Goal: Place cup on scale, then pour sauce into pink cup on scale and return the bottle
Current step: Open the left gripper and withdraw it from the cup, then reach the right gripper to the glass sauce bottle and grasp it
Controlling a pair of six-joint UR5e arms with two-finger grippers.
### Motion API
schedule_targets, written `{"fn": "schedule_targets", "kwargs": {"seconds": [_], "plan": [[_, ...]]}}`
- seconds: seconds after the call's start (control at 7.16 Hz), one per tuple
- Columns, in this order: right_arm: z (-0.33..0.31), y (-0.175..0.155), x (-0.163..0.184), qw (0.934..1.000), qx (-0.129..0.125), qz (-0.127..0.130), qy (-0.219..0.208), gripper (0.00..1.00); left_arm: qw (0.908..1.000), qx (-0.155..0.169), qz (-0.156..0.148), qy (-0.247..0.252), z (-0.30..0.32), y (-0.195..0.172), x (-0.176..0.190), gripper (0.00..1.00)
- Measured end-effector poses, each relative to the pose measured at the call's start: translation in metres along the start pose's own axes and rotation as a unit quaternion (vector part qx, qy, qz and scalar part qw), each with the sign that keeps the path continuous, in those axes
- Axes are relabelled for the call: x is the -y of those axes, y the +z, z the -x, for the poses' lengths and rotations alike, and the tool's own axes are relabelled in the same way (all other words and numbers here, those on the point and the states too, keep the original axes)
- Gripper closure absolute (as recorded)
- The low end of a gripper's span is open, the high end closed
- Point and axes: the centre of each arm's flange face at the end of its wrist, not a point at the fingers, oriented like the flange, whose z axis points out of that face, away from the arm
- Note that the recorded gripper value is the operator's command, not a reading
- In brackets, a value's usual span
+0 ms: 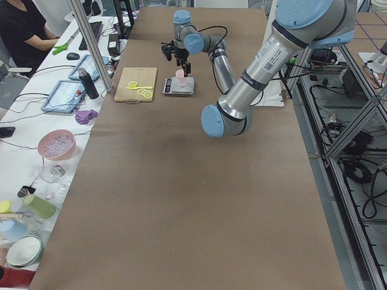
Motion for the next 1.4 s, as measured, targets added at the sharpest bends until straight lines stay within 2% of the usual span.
{"fn": "schedule_targets", "kwargs": {"seconds": [0.28,0.42,0.84,1.12,1.4], "plan": [[0.009,0.002,-0.009,0.9998,0.002,-0.017,-0.008,0.0,0.9987,0.007,-0.022,0.045,0.048,-0.025,0.028,0.01],[0.017,0.012,-0.021,0.9995,0.003,-0.03,-0.002,0.0,0.9954,0.011,-0.031,0.09,0.08,-0.035,0.041,0.01],[0.041,0.072,-0.077,0.9957,-0.007,-0.09,0.018,0.0,0.9783,0.062,-0.037,0.194,0.165,-0.029,0.084,0.01],[0.03,0.112,-0.112,0.9931,0.001,-0.117,-0.012,0.0,0.9732,0.081,-0.039,0.211,0.193,-0.026,0.1,0.01],[0.026,0.147,-0.129,0.9895,0.008,-0.141,-0.033,0.0,0.9726,0.085,-0.041,0.212,0.196,-0.026,0.107,0.01]]}}
